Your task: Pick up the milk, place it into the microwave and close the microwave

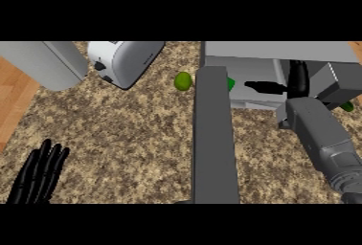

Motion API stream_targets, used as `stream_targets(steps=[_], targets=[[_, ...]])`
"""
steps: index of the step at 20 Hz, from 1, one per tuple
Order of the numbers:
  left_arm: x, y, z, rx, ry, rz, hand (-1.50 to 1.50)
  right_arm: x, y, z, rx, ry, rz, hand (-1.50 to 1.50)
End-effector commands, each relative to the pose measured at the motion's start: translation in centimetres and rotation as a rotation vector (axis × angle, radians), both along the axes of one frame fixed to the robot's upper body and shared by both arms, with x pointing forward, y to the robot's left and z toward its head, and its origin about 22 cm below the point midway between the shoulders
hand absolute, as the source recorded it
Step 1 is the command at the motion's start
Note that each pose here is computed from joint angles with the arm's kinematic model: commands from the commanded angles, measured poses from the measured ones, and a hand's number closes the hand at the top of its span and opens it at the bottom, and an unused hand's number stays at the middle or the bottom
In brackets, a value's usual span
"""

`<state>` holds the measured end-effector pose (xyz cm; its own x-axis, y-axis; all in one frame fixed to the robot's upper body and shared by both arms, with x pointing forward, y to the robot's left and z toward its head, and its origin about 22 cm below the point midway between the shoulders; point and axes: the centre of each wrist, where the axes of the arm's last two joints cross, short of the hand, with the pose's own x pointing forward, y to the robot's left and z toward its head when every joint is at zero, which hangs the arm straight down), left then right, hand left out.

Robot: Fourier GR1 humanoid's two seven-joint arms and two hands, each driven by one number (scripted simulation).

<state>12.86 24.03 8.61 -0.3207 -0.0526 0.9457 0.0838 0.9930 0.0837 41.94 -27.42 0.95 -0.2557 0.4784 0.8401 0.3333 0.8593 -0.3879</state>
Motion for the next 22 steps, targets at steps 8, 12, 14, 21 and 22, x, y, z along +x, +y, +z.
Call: stream_targets(steps=[8,12,14,21,22], targets=[[0.7,-0.6,-0.9,-0.02,0.012,0.003,-1.5,-3.4,-0.1,-5.1,0.156,0.092,0.158,-1.5],[-0.3,-0.7,-0.1,-0.02,-0.001,0.014,-1.5,-6.7,-0.5,-9.0,0.169,0.144,0.107,-1.5],[0.6,-0.7,-0.1,-0.023,0.011,0.018,-1.5,-7.5,-1.5,-9.5,0.197,0.174,0.154,-1.5],[0.1,-0.8,-1.4,-0.015,0.034,-0.017,-1.5,-11.8,0.6,-13.8,0.319,0.176,0.184,-1.5],[0.1,-0.2,-0.7,-0.013,0.054,-0.042,-1.5,-11.6,1.2,-13.7,0.346,0.192,0.185,-1.5]])
